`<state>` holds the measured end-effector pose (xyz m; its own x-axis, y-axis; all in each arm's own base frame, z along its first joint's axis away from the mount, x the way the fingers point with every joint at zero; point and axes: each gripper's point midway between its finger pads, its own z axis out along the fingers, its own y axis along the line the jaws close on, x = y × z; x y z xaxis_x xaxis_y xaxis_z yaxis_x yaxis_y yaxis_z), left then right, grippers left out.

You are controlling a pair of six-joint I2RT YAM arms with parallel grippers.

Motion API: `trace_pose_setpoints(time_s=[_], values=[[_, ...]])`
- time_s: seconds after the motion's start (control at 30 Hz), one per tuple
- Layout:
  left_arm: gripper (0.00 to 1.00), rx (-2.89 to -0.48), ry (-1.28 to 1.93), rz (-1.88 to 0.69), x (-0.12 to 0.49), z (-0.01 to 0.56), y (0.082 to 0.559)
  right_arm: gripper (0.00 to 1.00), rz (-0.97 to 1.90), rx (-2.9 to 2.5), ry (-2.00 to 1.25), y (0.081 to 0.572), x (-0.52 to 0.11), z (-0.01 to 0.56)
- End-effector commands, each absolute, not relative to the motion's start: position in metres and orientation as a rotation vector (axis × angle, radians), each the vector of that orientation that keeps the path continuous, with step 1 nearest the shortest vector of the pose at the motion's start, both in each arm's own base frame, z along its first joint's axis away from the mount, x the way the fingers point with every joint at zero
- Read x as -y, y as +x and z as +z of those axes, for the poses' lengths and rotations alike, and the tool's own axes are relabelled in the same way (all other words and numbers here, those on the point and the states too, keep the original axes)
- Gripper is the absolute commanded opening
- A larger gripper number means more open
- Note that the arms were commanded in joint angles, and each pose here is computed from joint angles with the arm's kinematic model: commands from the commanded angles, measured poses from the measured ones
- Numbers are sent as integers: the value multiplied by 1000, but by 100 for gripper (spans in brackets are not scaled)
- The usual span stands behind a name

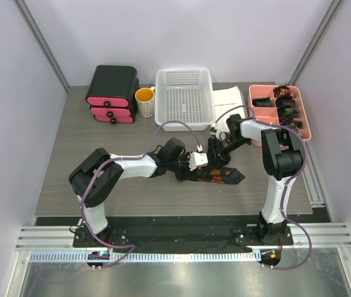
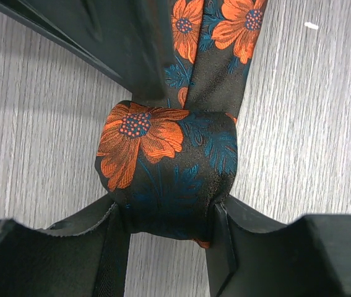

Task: Roll the ties
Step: Roll the tie at the center of the board.

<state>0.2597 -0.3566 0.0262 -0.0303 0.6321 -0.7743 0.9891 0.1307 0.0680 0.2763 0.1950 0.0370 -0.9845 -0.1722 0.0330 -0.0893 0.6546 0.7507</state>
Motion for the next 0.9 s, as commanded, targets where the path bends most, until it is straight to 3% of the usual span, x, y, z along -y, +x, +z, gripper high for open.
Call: trace_pose_setpoints(time_s=[0.0, 0.13, 0.3, 0.4, 0.43, 0.53, 0.57, 0.67, 0.87], values=[[20, -1841, 1704, -523, 325, -5, 242, 49, -1349, 2790, 284, 280, -200, 75], [20, -1844, 1719, -493, 326, -9, 243, 54, -1360, 2762, 265, 273, -212, 73], [20, -1855, 1734, -468, 329, -12, 246, 50, -1317, 2741, 316, 262, -221, 59], [22, -1864, 1736, -471, 330, -12, 246, 35, -1274, 2728, 334, 252, -218, 45], [23, -1877, 1724, -475, 330, -11, 247, 19, -1248, 2732, 336, 250, -215, 40], [40, -1894, 1694, -510, 333, -6, 245, 1, -1192, 2740, 339, 241, -205, 28], [52, -1911, 1655, -528, 332, -3, 245, 1, -1180, 2736, 333, 238, -203, 26], [68, -1890, 1574, -606, 334, 14, 242, 1, -1099, 2754, 373, 231, -190, 9], [84, -1721, 1457, -780, 355, 63, 246, 1, -964, 2826, 345, 242, -168, -20]])
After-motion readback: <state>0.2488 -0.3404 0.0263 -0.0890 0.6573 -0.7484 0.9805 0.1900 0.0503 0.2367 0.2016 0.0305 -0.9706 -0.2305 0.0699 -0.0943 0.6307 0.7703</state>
